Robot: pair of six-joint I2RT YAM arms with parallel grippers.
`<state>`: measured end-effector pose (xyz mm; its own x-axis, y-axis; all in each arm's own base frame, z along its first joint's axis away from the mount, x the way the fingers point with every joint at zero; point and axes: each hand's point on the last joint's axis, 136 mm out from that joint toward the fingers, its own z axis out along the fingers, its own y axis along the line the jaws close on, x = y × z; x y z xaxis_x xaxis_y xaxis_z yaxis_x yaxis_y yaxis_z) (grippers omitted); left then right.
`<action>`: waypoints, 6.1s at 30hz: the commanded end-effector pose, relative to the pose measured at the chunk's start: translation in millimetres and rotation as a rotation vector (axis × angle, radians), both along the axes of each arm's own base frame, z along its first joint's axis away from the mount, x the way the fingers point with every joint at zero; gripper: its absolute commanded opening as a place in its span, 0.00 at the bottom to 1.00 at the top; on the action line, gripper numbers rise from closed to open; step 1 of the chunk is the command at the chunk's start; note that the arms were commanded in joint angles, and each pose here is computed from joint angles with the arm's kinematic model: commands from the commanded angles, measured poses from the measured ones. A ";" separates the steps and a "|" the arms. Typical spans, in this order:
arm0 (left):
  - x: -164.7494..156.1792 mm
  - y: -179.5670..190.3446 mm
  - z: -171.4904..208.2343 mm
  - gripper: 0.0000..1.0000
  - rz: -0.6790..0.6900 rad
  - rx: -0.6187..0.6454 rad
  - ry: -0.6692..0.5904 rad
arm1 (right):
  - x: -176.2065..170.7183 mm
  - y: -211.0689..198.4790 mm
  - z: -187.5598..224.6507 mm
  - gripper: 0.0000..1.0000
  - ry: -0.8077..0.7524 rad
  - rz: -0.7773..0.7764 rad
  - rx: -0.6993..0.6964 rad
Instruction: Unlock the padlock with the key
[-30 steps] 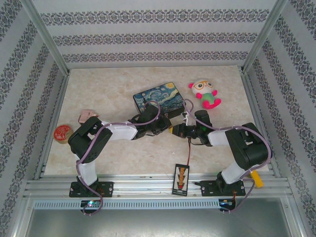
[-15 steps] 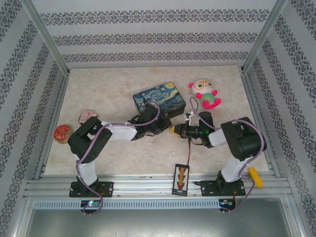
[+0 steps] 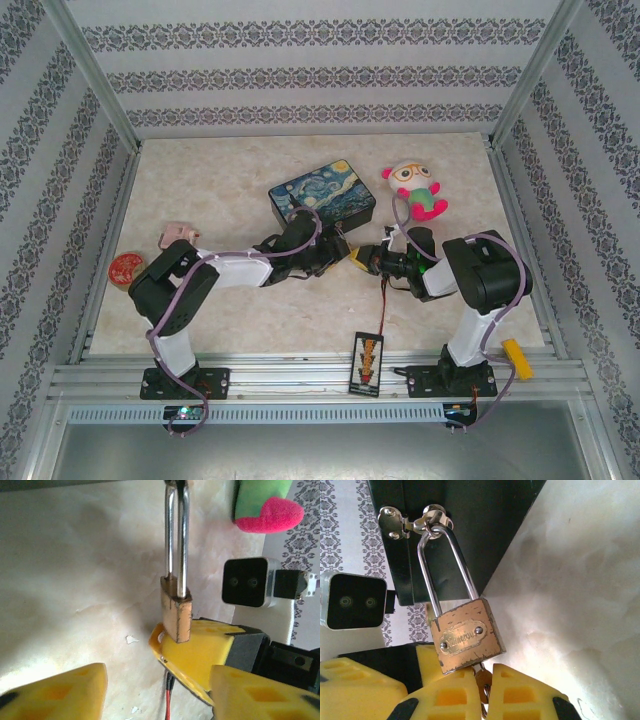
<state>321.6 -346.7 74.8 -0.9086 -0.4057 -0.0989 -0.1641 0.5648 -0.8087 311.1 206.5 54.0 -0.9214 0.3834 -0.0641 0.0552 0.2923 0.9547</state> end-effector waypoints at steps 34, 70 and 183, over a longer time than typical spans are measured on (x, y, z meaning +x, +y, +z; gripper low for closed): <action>57.3 -1.9 -5.6 0.59 0.140 0.182 -0.091 | 21.6 -1.9 6.1 0.00 -0.065 -0.055 -0.079; 12.3 0.5 15.1 0.00 0.055 0.079 -0.007 | -51.4 -15.1 30.9 0.31 -0.391 0.137 -0.856; -22.8 213.1 117.8 0.99 0.480 0.600 -0.597 | -14.1 -26.4 -23.6 0.28 -0.090 0.009 -0.776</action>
<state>300.8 -156.2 191.4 -0.4414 -0.5210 -0.7305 -0.1173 0.8407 -0.5287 297.2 190.8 31.9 -0.9063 0.1569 -0.3925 -0.0635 0.8675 0.4934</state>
